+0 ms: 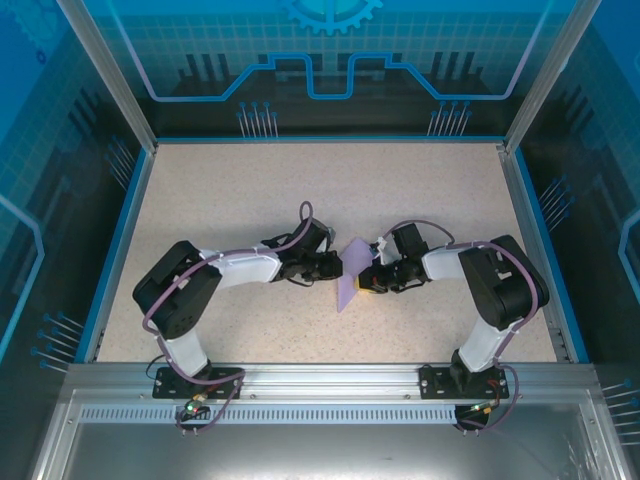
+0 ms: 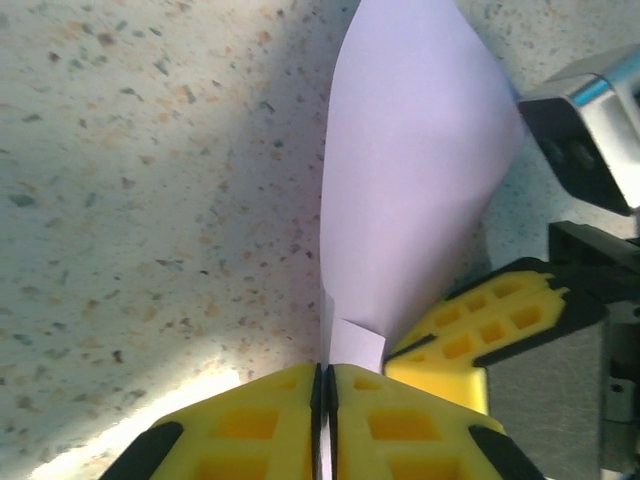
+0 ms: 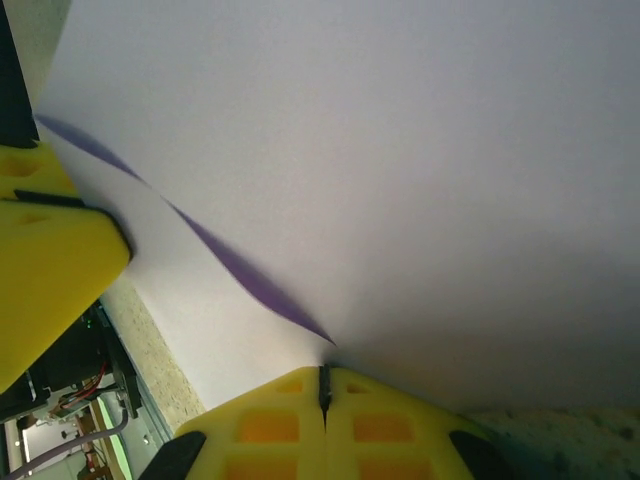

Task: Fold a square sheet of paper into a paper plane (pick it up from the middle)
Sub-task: Fold the wing for the fifth time at the center of the table.

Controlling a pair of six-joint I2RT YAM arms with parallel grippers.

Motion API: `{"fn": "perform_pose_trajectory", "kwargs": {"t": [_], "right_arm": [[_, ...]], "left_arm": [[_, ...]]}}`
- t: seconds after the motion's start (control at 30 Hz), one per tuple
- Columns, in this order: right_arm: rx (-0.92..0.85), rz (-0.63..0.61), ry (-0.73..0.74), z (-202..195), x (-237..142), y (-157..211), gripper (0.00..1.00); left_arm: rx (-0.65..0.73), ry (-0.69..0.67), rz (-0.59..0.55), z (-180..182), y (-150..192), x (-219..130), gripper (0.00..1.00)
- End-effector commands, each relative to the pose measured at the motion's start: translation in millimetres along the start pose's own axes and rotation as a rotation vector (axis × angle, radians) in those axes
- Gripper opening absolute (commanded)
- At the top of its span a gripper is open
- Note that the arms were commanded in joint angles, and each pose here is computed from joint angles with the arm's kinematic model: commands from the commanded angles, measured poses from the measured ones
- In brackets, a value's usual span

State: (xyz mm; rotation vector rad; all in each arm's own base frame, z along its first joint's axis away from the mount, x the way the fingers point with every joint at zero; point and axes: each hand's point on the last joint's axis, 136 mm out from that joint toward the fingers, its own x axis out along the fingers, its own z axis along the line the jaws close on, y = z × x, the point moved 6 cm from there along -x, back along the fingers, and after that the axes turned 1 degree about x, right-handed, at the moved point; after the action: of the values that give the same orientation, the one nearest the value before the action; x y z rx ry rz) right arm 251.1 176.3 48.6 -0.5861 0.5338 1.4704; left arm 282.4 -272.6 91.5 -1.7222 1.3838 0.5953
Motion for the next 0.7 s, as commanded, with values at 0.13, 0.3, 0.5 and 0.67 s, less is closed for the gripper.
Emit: {"fn": "perform_pose_trajectory", "kwargs": {"t": [0.13,0.3,0.5,0.67], "right_arm": [[0.090,0.016,0.168,-33,-5,16,0.00],[0.094,0.018,0.168,-34,-4,16,0.00],[0.098,0.020,0.174,-36,-3,17,0.00],[0.100,0.023,0.174,-37,-2,18,0.00]], "left_arm": [[0.124,-0.187,0.013,-1,-6,7,0.12],[0.192,-0.252,0.027,-7,-4,11,0.14],[0.193,-0.181,0.022,-21,3,8,0.21],[0.185,-0.135,0.031,-23,15,6,0.26]]}}
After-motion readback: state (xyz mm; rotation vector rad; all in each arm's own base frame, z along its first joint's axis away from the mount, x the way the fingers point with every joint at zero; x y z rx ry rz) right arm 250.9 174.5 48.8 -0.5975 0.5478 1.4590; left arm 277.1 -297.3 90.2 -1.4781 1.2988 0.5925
